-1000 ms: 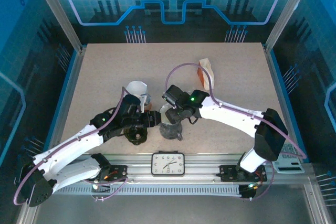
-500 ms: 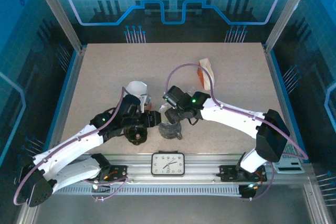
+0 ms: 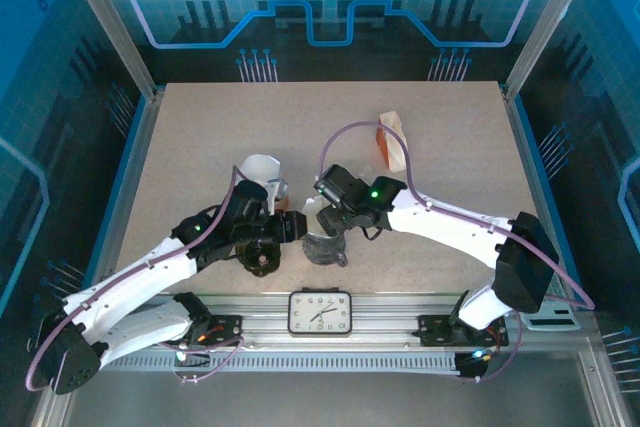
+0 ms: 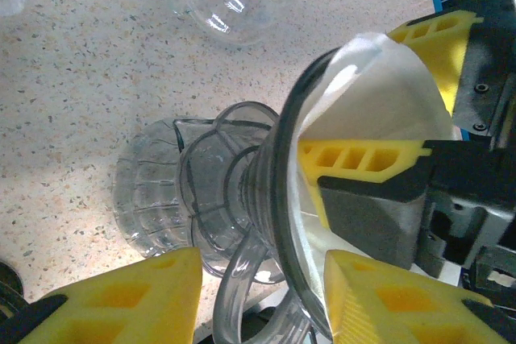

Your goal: Place the coffee filter in the dripper

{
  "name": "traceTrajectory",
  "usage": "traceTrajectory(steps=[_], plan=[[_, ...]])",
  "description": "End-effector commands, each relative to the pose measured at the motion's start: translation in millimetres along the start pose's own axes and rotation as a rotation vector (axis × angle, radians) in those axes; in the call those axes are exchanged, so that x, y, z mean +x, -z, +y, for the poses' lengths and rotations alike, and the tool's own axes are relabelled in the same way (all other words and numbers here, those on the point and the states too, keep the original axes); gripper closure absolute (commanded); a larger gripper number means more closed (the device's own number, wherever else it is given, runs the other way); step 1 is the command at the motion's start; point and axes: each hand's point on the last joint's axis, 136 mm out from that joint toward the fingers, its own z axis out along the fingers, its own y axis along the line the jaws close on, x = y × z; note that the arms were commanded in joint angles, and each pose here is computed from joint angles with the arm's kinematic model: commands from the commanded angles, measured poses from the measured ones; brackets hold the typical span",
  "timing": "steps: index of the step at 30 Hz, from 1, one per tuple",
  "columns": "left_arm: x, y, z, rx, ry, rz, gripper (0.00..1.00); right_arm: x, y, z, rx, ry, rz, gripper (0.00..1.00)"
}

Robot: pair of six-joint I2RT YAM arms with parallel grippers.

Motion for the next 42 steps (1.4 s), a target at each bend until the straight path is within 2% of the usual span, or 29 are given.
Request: traceTrajectory(steps=[1, 8, 13, 18, 24, 38, 42], plan=[[5.4, -3.5, 5.2, 0.0, 0.011, 0.018, 0.55, 11.4, -7.8, 1.5, 0.004, 0.005, 0.038, 0.31], [5.0, -3.4, 5.5, -0.002, 0.013, 0.016, 0.55, -2.2, 2.6, 1.7, 0.0, 0.004, -0.004, 0.31], [5.1, -3.9, 5.9, -0.004, 0.015, 0.017, 0.55, -27.4, 38.0, -4.5, -0.002, -0.011, -0.116, 0.31], [4.1, -4.2, 5.5, -0.002, 0.015, 0.011, 0.53, -34.4, 76.8, -17.3, -0.018, -0.062, -0.255, 0.31], [-1.6, 0.1, 1.3, 0.009, 0.016, -0.016, 0.46, -17.4, 96.8, -27.5, -0.059, -0.126, -0.353, 0.3], [-14.4, 20.4, -9.5, 0.028, 0.021, -0.08, 0.32, 39.1, 85.3, -36.9, -0.105, -0.201, -0.347, 0.28], [-22.8, 38.6, -14.4, 0.029, 0.022, -0.133, 0.23, 54.6, 80.6, -33.3, -0.149, -0.2, -0.347, 0.29]])
